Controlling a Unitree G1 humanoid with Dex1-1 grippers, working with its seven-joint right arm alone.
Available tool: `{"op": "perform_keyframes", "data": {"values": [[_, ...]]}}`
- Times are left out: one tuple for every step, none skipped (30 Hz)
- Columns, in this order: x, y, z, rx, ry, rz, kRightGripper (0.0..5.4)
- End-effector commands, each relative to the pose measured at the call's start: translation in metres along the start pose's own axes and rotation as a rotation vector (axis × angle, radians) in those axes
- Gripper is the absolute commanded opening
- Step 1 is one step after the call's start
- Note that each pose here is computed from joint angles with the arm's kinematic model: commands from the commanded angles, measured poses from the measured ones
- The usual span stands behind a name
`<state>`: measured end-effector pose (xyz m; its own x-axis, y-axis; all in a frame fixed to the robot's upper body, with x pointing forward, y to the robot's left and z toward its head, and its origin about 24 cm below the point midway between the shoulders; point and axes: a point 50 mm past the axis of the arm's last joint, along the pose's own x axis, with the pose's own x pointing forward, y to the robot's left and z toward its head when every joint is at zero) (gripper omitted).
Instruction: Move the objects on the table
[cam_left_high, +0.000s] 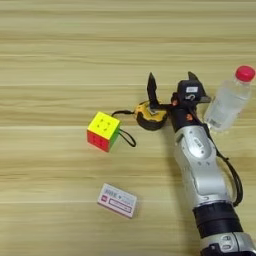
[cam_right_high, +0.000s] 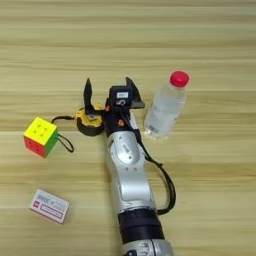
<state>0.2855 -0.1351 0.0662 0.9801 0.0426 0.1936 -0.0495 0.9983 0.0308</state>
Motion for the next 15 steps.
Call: {"op": "perform_keyframes", "data": {"values": [[0.0112,0.0032,0.0235,-0.002,-0.117,0.021,5.38],[0.0112,0.0032,0.0234,-0.002,-0.116,0.021,5.38],[0.0112,0.0031,0.0234,-0.002,-0.116,0.021,5.38],[0.0113,0.003,0.0233,-0.002,-0.116,0.021,5.38],[0.0113,0.0028,0.0231,-0.002,-0.116,0.021,5.38],[0.0112,0.0027,0.0229,-0.002,-0.115,0.021,5.38],[0.0111,0.0028,0.0227,-0.001,-0.114,0.022,5.38],[0.011,0.0029,0.0226,-0.001,-0.114,0.022,5.38],[0.011,0.003,0.0226,-0.001,-0.114,0.023,5.38],[0.011,0.0029,0.0226,-0.001,-0.114,0.022,5.38],[0.011,0.0027,0.0229,-0.001,-0.114,0.023,5.38],[0.011,0.0025,0.0233,-0.002,-0.116,0.023,5.38],[0.0109,0.0022,0.0239,-0.003,-0.119,0.023,5.38],[0.0106,0.0022,0.0249,-0.005,-0.123,0.026,5.38],[0.0102,0.0021,0.0258,-0.006,-0.127,0.028,5.38]]}}
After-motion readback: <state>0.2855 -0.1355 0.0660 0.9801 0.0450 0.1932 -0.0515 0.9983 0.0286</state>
